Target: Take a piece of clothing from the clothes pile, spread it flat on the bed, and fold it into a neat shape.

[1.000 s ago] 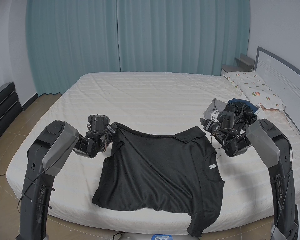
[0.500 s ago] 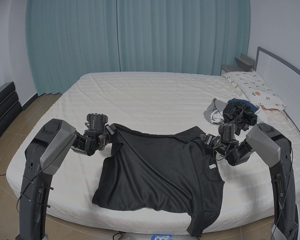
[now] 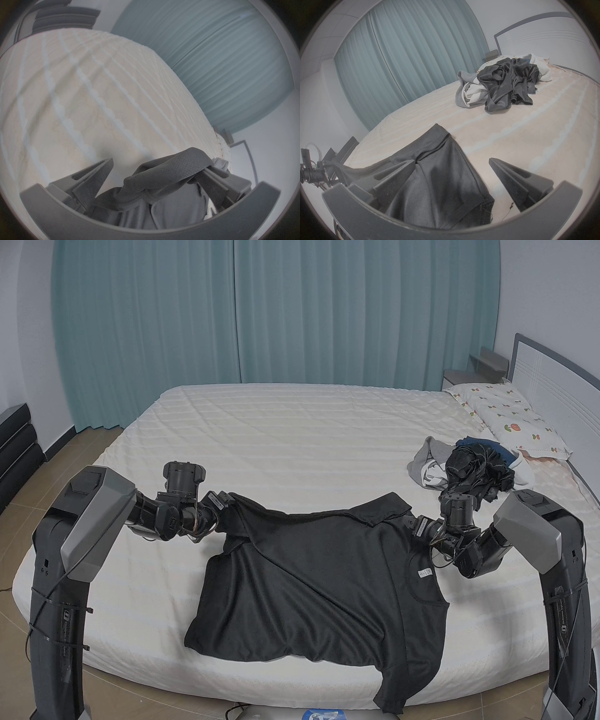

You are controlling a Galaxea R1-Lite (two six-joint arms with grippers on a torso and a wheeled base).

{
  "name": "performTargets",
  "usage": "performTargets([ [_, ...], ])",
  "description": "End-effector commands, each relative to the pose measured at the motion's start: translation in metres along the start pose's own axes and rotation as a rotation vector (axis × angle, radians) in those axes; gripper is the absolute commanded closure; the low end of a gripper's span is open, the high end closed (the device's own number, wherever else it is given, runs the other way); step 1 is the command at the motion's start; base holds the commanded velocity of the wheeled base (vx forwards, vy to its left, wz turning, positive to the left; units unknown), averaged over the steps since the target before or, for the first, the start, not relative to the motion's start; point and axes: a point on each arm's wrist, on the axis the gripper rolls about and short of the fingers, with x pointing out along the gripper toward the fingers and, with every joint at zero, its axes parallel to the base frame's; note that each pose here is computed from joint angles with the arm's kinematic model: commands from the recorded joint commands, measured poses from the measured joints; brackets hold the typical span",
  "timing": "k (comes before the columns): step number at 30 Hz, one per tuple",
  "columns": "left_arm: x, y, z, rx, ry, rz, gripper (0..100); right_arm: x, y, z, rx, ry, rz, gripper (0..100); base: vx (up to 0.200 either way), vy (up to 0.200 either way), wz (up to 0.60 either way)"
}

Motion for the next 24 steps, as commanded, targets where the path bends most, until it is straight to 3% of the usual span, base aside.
performTargets([
  [1,-0.009,-0.006,0.015,-0.079,-0.003,-0.029,0,0.000,-0.002,-0.003,0.001,0.009,0.002,0,0.000,0.000,0.00],
  [8,-0.020,-0.002,0.032,-0.190,0.100,-0.054,0,0.000,-0.007,-0.003,0.010,0.012,-0.008,0,0.000,0.000,0.00],
  [13,-0.023,0.008,0.023,-0.082,0.217,0.048,0,0.000,-0.008,-0.003,0.011,0.011,-0.010,0,0.000,0.000,0.00],
  [18,-0.021,0.000,0.029,-0.076,0.127,0.060,0,-0.001,-0.011,0.002,0.017,0.001,-0.017,0,0.000,0.000,0.00],
  [24,-0.027,0.004,0.026,-0.082,0.127,0.073,0,-0.010,-0.021,0.020,0.057,-0.016,-0.033,0,0.000,0.000,0.00],
])
